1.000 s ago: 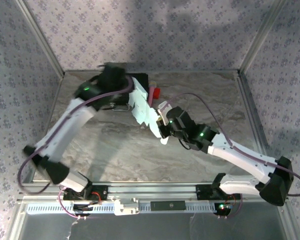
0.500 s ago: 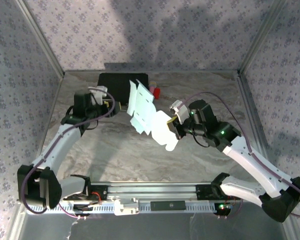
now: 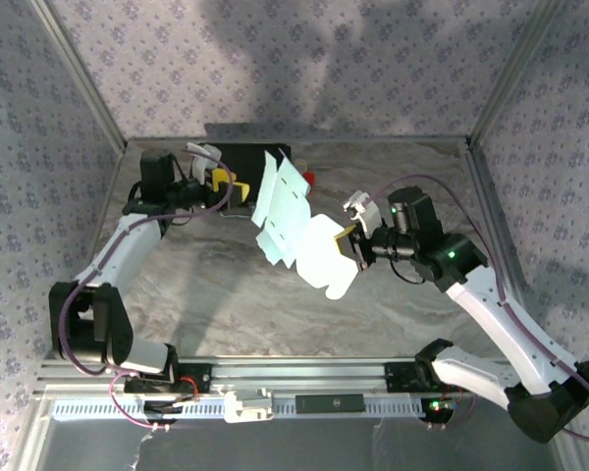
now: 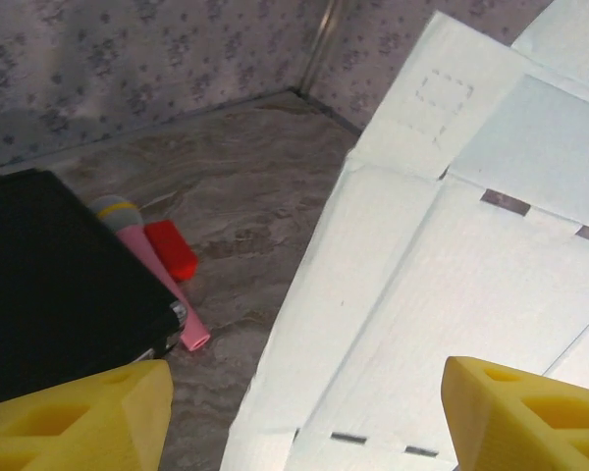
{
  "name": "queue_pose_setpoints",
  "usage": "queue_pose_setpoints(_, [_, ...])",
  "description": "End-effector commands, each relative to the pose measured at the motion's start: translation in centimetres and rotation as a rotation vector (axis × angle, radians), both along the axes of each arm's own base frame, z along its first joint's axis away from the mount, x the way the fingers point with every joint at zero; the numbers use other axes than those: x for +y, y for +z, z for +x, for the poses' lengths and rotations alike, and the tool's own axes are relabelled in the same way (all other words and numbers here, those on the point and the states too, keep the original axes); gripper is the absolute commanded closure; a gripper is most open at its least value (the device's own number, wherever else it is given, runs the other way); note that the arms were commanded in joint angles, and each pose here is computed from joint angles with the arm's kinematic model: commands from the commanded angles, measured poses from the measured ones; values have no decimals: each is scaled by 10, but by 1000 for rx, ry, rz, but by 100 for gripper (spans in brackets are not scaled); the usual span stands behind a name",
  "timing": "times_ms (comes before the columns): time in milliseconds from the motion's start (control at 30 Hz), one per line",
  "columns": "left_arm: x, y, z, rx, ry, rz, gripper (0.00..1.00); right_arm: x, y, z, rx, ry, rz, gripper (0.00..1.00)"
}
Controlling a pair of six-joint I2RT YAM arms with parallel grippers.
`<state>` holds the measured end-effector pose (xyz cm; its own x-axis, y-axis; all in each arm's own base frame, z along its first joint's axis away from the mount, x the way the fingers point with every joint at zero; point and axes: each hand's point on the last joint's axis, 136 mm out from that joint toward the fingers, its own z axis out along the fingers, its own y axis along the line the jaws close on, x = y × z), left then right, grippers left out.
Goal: Fold the paper box
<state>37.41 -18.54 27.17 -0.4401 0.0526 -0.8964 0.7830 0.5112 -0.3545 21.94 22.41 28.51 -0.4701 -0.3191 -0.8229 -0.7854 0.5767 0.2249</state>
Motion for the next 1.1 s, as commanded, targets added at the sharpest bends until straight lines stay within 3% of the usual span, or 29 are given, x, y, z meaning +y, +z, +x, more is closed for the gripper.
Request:
queue_pose_setpoints(0, [-9,-5,-9,10,-125,-1,27,6,18,-7,-21,68,40,100])
queue_pose_setpoints(367, [-25,5,-15,38,-248,-77,28,10,25,-14,-10,115,63,100])
queue_pose_setpoints(667, [-36,2,-31,46,-306,-67,35,7,25,-10,1,109,77,100])
queue_pose_setpoints(833, [-33,5,-31,20,-279,-48,42,4,28,-4,2,90,87,100])
queue_pose_setpoints(1067, [-32,11,-29,-19,-225,-7,71,-1,23,8,29,34,99,100])
